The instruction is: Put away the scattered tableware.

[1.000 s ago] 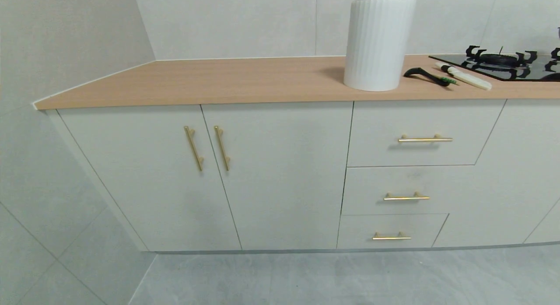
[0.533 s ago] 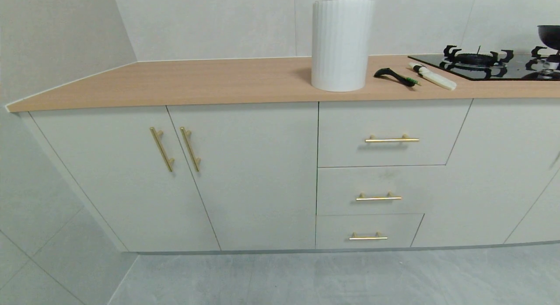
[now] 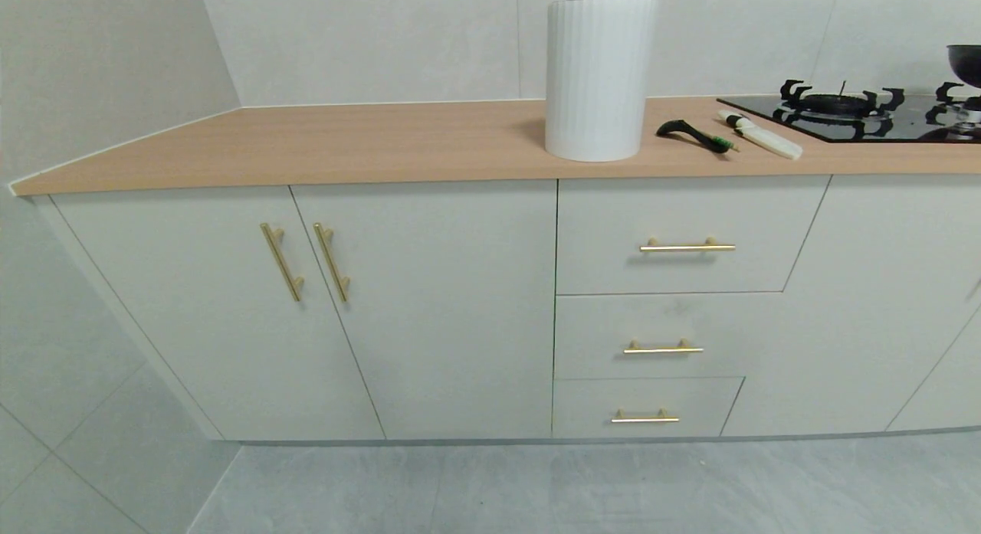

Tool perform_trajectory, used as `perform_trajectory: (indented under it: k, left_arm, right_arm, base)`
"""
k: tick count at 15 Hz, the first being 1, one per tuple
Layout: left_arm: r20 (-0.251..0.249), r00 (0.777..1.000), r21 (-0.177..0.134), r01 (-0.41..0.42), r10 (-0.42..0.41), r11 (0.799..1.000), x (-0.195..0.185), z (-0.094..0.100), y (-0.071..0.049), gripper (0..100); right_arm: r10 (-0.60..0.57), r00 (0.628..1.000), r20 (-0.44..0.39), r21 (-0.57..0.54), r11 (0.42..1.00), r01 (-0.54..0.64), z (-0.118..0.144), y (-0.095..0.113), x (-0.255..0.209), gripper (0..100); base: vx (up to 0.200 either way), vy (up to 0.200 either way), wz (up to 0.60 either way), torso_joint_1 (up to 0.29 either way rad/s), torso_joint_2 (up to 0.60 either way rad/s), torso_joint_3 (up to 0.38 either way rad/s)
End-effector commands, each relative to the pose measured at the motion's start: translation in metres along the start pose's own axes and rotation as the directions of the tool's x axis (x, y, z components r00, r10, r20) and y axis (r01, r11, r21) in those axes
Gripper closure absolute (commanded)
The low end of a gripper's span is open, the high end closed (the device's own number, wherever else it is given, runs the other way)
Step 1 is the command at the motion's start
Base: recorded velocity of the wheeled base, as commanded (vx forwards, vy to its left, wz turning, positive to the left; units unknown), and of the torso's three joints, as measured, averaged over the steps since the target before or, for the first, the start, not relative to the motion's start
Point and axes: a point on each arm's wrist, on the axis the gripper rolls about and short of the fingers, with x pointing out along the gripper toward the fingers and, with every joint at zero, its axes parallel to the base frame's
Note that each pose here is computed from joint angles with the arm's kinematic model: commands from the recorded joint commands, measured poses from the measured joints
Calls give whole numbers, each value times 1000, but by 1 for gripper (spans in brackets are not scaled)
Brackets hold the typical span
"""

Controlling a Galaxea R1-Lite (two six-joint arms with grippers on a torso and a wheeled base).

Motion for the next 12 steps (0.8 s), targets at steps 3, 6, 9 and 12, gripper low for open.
perform_trajectory:
  k: [3, 6, 9, 12]
  left_arm:
    - [0, 1000, -1, 0, 0, 1000, 0, 0, 0, 0]
    - [0, 1000, -1, 0, 0, 1000, 0, 0, 0, 0]
    - [0, 1000, 1, 0, 0, 1000, 0, 0, 0, 0]
    - [0, 1000, -2, 0, 0, 1000, 0, 0, 0, 0]
  right_arm:
    - [0, 1000, -1, -1, 1000, 0, 0, 0, 0, 0]
    - [0, 1000, -1, -1, 1000, 0, 0, 0, 0, 0]
    - [-2, 1000, -1, 6, 1000, 2, 0, 0, 0, 0]
    - [-2, 1000, -1, 6, 1000, 2, 0, 0, 0, 0]
  base:
    - [200, 0, 0, -1, 2, -1]
    - [200, 0, 0, 2, -2, -2]
    - [200, 0, 0, 5, 4, 1]
    - [0, 0, 0, 0, 0, 0]
